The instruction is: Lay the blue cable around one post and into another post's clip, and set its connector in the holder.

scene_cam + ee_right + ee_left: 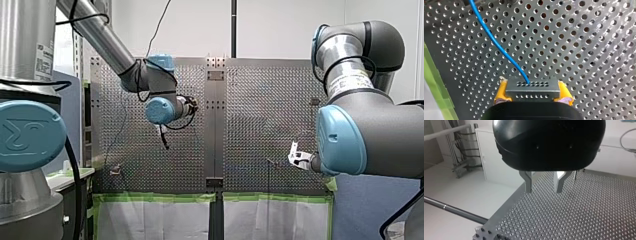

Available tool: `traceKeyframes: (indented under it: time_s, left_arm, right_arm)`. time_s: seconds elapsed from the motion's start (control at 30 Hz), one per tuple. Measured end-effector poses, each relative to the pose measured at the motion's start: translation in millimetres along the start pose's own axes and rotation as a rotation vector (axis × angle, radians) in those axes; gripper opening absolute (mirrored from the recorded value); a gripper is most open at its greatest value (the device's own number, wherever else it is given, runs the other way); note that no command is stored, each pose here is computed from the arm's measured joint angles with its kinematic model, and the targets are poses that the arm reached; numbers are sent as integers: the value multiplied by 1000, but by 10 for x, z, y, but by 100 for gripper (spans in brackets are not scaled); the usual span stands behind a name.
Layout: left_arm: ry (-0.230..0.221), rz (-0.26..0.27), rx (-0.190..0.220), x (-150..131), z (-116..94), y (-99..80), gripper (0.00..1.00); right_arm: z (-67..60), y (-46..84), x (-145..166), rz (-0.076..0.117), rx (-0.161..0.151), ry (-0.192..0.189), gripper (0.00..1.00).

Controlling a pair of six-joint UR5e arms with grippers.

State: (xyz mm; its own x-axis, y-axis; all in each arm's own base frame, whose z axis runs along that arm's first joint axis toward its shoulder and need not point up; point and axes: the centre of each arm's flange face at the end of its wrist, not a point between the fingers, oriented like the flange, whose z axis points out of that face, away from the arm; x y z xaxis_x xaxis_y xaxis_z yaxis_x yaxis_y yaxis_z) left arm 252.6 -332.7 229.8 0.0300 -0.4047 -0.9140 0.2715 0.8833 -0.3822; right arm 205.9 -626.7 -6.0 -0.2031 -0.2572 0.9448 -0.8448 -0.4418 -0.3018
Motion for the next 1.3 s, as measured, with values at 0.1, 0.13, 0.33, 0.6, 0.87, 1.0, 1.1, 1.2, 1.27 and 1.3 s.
traceKeyframes:
  time_s: [0.1, 0.13, 0.33, 0.6, 0.87, 1.0, 1.1, 1.2, 1.27, 1.3]
  left_arm:
    - [-4, 13, -13, 50, -65, 107, 100]
    - [-5, 19, -16, 65, -88, 139, 100]
    - [-11, 37, -32, 146, -224, 318, 100]
    - [-9, 45, -47, 234, -406, 515, 100]
    - [47, 73, -64, 353, -669, 723, 100]
    - [64, 81, -68, 382, -736, 782, 100]
    - [70, 82, -64, 389, -741, 794, 100]
    - [74, 84, -64, 392, -740, 805, 100]
    - [78, 87, -67, 394, -739, 814, 100]
    - [80, 88, -68, 395, -738, 819, 100]
  right_arm:
    - [17, -8, 14, -1, 2, -1, 0]
    - [21, -11, 18, -1, 2, -2, 0]
    - [77, -2, 86, -14, -3, -2, 0]
    - [169, 36, 222, -72, -36, -17, 0]
    - [203, -55, 487, -135, -36, -32, 0]
    - [184, -163, 689, -141, -30, -34, 0]
    - [166, -266, 848, -143, -23, -34, 0]
    - [160, -379, 1018, -151, -11, -20, 0]
    - [159, -451, 1117, -157, -3, -9, 0]
    - [159, -478, 1152, -160, -1, -5, 0]
